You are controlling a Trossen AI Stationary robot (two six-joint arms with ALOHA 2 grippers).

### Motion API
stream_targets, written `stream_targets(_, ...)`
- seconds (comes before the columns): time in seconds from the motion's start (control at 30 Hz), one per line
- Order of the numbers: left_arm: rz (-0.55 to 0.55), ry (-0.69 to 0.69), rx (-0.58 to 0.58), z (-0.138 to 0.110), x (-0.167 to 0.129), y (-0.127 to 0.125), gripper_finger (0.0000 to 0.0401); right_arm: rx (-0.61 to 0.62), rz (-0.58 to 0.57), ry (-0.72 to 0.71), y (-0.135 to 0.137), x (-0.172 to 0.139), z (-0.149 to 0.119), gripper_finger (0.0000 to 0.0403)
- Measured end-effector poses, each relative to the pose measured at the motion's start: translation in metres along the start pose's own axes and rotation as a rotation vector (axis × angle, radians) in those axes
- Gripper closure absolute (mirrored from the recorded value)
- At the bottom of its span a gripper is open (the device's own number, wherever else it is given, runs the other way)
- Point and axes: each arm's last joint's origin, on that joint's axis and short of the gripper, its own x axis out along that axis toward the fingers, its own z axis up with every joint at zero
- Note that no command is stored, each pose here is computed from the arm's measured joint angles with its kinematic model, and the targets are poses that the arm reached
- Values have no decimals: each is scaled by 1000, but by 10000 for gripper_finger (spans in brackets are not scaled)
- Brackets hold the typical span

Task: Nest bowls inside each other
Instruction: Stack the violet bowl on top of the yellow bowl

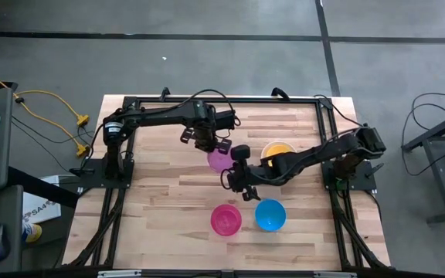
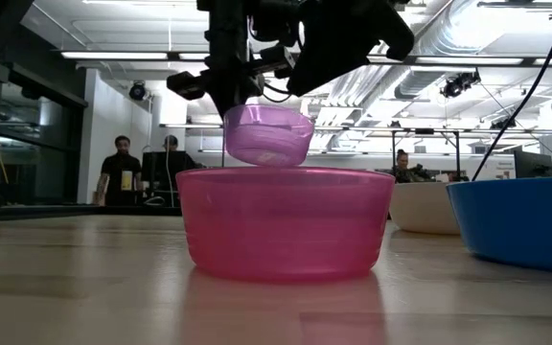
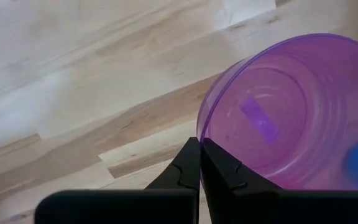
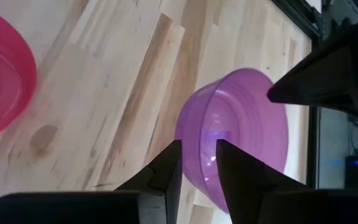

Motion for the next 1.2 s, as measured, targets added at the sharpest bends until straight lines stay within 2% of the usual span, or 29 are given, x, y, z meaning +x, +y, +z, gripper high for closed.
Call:
stream_targets(0.3,-63,-37,-60,4,0,-6,401,75,-66,8,5,-3,2,311)
stream_targets(0.47,-64,-38,-80,3,0,-6,401,99,-71,19,7,-1,2,311)
stream_targets(1.03,-35,-52,-84,3,0,-4,401,104,-106,88,18,20,-4,311)
stream_targets(1.2,-121,-59,-14,3,0,-13,401,98,-46,123,21,35,-9,311)
